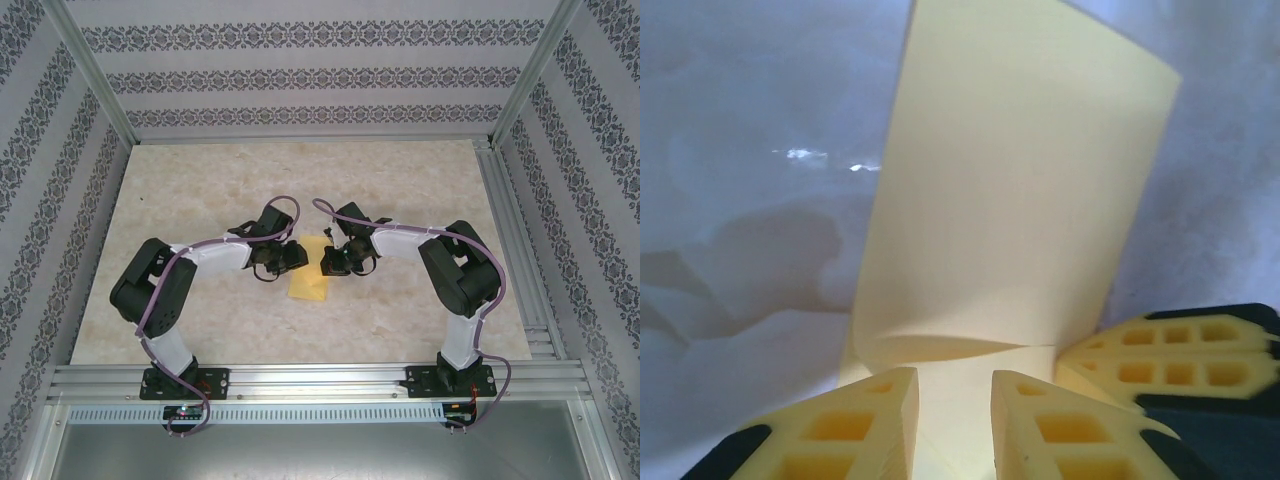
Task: Fold a paper plane with a square sheet of paper (pick it up from the middle)
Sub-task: Fold the triangle a second time at the center of the table.
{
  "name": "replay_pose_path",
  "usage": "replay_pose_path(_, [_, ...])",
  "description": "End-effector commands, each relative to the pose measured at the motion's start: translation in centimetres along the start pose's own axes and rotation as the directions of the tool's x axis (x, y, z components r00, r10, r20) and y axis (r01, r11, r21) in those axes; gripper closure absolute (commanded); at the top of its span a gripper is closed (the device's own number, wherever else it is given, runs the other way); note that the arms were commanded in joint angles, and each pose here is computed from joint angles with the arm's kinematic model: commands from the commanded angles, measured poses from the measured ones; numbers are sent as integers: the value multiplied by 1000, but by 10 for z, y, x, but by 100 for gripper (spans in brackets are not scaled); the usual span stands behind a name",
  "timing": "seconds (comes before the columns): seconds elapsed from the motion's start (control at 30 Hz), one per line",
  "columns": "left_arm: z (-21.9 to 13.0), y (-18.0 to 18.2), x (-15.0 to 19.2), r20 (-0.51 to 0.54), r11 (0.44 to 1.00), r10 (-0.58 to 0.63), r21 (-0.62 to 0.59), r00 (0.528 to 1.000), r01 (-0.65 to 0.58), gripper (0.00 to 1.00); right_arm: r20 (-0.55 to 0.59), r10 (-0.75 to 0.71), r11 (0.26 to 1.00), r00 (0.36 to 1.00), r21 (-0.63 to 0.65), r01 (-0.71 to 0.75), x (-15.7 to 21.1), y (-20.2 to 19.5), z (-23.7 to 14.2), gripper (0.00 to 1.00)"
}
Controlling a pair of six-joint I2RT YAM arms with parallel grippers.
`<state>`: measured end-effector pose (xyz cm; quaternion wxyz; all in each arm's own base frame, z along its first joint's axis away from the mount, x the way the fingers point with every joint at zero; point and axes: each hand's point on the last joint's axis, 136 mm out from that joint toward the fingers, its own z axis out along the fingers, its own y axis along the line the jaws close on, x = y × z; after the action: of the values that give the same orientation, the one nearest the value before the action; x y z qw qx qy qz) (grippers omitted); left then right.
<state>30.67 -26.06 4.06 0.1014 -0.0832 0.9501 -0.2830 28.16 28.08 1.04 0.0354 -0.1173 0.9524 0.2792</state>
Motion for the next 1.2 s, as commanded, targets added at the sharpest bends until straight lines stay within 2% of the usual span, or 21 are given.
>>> replay_pose_path(0.0, [-6,-16,8,-14,996,81,43,997,-80,74,-82,53,982,995,185,-37,28,-50,21,94])
replay_pose_path(0.23, [13,-14,26,-93,996,84,42,992,-81,77,-86,57,981,995,188,-39,29,-51,23,94])
replay_pose_path(0.57, [26,-21,29,-131,994,80,85,988,-69,77,-82,48,986,996,160,-34,26,-44,22,94])
replay_pose_path(0.8, [31,18,41,-155,996,26,-79,988,-39,81,-38,31,994,999,105,-27,13,-28,10,94])
replay_pose_path(0.97, [34,34,48,-158,992,-15,-123,987,-5,84,45,-14,1000,999,-17,15,-7,11,-19,93])
replay_pose_path(1.17, [36,41,53,-161,991,-44,-131,986,23,86,32,-33,996,999,-84,35,20,37,-29,93])
